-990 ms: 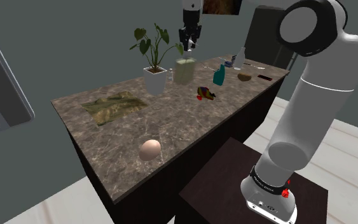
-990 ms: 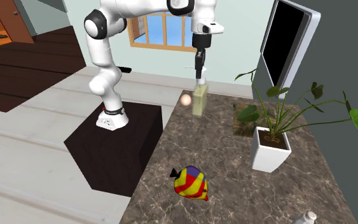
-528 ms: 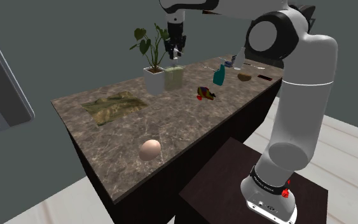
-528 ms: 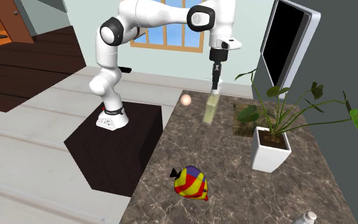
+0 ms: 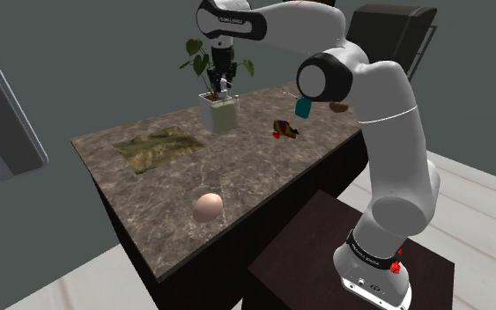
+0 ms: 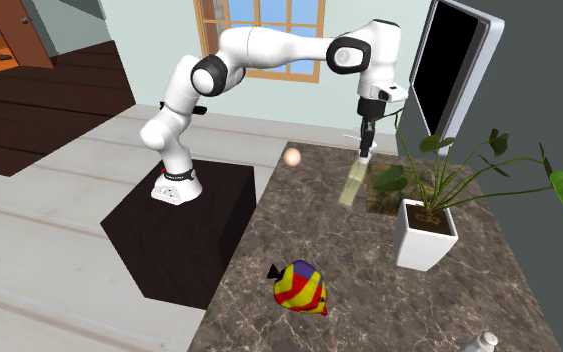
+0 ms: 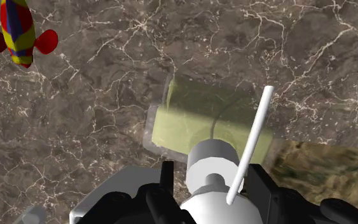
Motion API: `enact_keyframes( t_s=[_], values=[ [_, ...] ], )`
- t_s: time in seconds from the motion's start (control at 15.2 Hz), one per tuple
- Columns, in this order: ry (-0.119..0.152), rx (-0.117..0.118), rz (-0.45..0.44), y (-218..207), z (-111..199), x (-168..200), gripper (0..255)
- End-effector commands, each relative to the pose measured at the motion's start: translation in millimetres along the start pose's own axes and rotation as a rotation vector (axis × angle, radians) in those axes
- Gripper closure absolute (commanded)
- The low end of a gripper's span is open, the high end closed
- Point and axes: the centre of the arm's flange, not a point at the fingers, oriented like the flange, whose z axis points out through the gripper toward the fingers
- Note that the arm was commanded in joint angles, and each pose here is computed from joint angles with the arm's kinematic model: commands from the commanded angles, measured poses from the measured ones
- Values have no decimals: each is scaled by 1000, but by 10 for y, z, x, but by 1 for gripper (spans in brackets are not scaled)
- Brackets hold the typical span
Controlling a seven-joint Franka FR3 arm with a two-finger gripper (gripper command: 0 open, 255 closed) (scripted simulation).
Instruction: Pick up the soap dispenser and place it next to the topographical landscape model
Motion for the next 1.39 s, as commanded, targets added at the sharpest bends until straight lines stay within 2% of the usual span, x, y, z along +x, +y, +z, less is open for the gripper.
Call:
enact_keyframes(
  t_s=[0.0,1.06,1.32],
  values=[
    [0,0,-1,-50,183,142,255],
    [0,0,-1,-152,1011,120,255],
    [0,0,-1,-152,1011,120,255]
  ],
)
